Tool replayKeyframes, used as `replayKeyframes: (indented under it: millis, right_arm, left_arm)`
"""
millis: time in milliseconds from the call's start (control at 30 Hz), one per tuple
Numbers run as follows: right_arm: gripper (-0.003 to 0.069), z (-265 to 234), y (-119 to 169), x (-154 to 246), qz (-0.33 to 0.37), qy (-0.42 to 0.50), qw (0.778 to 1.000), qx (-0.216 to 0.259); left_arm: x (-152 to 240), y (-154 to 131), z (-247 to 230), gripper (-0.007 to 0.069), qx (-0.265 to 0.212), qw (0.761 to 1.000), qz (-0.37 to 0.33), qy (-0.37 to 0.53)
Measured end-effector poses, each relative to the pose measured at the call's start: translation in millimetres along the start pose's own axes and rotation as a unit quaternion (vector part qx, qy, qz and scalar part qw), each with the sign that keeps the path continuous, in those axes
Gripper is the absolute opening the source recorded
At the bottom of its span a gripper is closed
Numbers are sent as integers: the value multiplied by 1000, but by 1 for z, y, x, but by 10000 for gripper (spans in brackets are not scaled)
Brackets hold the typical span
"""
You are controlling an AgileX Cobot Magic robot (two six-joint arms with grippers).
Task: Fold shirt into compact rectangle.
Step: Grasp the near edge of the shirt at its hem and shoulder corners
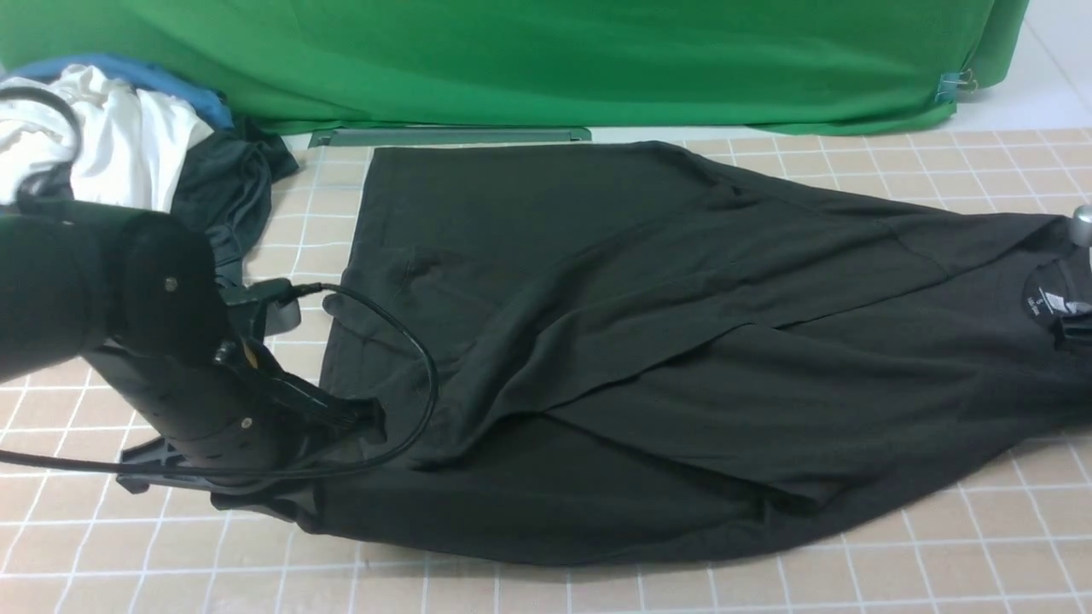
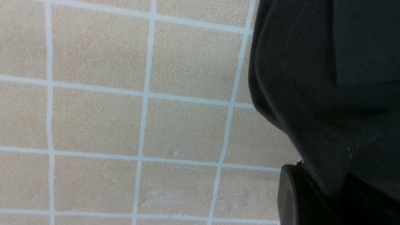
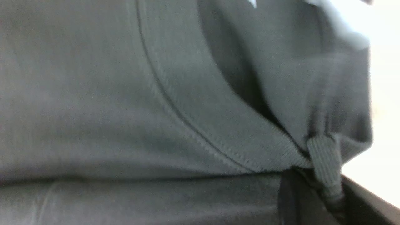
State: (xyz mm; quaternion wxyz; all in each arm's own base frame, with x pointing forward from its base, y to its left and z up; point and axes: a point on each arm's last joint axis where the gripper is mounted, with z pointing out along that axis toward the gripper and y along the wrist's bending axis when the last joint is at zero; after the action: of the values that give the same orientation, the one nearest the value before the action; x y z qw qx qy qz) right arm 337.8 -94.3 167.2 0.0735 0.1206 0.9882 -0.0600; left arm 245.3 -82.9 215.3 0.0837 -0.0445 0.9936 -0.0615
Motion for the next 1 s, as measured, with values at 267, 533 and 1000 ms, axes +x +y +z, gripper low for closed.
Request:
replayKeyframes:
  millis: [267, 533, 1000]
  right_arm:
    - [87, -35, -13, 27, -13, 62, 997, 54]
    - [87, -52, -27, 103, 3, 85, 988, 129]
    - [87, -61, -29, 128, 15, -11, 991, 136]
  left_arm:
    - [8, 3, -14, 31, -6, 1000, 12, 6]
    - [17, 3, -17, 31, 1, 998, 31, 49]
    - [8, -8, -28, 31, 49, 998, 45, 5]
